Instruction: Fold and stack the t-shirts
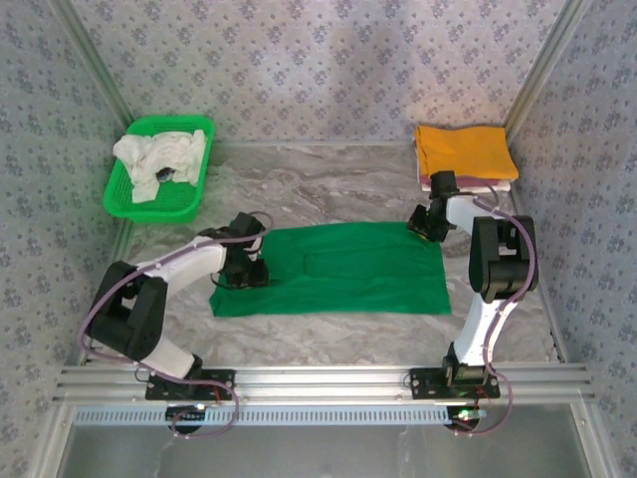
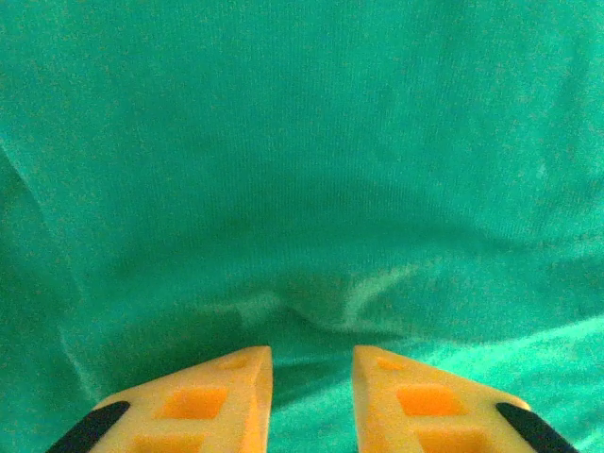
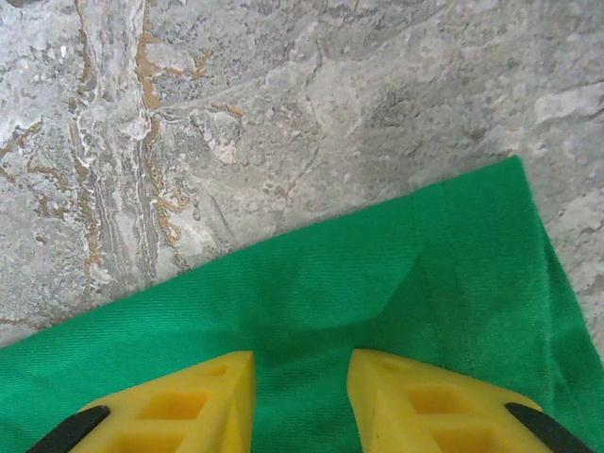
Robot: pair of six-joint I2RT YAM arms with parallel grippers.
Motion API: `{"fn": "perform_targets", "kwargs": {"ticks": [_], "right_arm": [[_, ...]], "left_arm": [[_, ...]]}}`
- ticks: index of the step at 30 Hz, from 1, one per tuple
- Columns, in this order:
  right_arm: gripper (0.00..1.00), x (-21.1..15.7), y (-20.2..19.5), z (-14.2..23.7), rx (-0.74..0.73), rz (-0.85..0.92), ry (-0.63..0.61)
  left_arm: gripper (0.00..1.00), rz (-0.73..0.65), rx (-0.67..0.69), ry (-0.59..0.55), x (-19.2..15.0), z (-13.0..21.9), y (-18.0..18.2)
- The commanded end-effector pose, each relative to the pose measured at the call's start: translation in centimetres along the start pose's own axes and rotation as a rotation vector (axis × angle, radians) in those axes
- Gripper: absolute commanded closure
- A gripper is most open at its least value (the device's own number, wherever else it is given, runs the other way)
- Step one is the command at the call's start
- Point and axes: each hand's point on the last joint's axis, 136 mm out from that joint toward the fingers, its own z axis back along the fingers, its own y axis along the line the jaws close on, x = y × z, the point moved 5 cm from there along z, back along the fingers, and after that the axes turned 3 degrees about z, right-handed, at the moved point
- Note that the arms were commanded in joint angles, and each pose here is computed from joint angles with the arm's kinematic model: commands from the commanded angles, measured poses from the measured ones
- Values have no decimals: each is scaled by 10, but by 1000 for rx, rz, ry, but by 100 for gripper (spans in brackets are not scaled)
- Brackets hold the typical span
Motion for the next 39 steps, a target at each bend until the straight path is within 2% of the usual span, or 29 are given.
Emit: {"fn": "perform_targets", "kwargs": {"ticks": [1,3,6,10,13,17,22,29,35,39], "right_arm": [[64,-23,-24,-21,-111,-33,110],[64,-23,-23,-19,-111,-29,110],[63,-22,-17,-4,-103,-8,89],[61,-10,-7,27,-113,27,20],[61,-7,-5,41,-158,60,-1],[62,-10,-4,47,-218,91,13],[63,-24,-7,43,-233,92,75],[62,-29,-13,35,-142,39,101],[61,-27,-14,24,-126,35,108],[66,-27,-16,17,-129,30,112]], "left_arm": [[74,58,-3,2,-11,7,2],[75,65,-31,-54,-4,20,-2],[84,77,-97,-154,18,50,-13],[83,78,-183,-272,53,81,-27],[83,79,-176,-319,78,81,-28],[86,71,-160,-279,101,53,-29],[86,54,-150,-229,107,23,-33],[85,65,-85,-199,94,4,-17],[85,95,-57,-158,76,-14,-3],[85,102,-22,-136,67,-23,6]]}}
